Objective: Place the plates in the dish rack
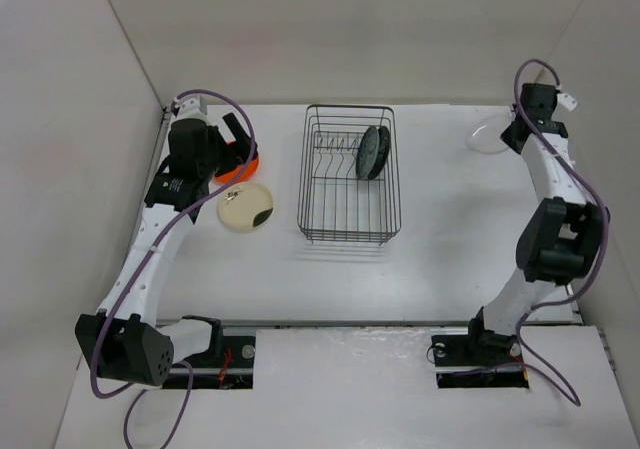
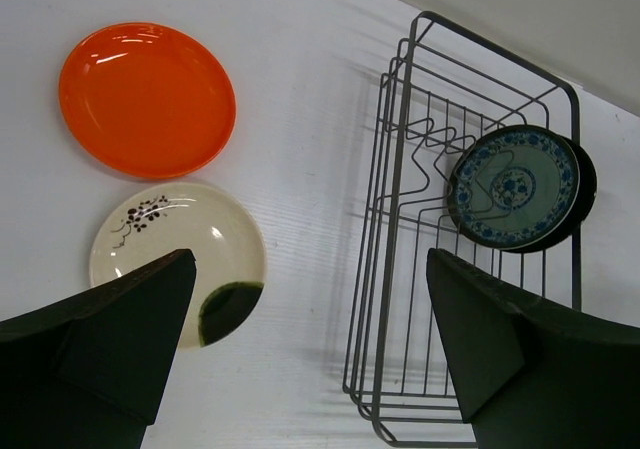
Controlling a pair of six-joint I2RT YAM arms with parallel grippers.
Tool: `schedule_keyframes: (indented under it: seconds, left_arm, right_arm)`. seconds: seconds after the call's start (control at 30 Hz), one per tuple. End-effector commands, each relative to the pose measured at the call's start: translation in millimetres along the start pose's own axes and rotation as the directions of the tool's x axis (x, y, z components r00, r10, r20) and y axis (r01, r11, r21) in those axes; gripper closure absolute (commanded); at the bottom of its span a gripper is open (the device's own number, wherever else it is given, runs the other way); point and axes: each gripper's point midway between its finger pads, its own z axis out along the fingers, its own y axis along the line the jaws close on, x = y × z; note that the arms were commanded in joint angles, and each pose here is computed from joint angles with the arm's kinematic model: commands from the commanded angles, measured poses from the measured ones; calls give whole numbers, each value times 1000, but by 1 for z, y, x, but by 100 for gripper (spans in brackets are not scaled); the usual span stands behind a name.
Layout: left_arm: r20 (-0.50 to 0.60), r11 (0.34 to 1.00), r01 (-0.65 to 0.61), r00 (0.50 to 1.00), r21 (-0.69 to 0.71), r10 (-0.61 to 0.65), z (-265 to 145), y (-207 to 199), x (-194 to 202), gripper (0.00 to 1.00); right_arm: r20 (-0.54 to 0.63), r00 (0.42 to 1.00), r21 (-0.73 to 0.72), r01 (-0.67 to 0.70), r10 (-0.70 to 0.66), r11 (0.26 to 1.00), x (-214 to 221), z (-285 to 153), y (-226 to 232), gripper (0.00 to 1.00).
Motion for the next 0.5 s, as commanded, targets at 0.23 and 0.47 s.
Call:
schedule_keyframes:
  seconds: [0.23, 0.47]
  left_arm:
    - [52, 1000, -11, 999, -3, 12, -4, -1, -14, 0]
    - [63, 1000, -1, 998, -21, 3, -5, 1, -18, 0]
  right_arm:
    - [380, 913, -96, 198, -148, 976, -78, -166, 54, 100]
    - [435, 822, -114, 456, -368, 883, -43, -237, 125, 100]
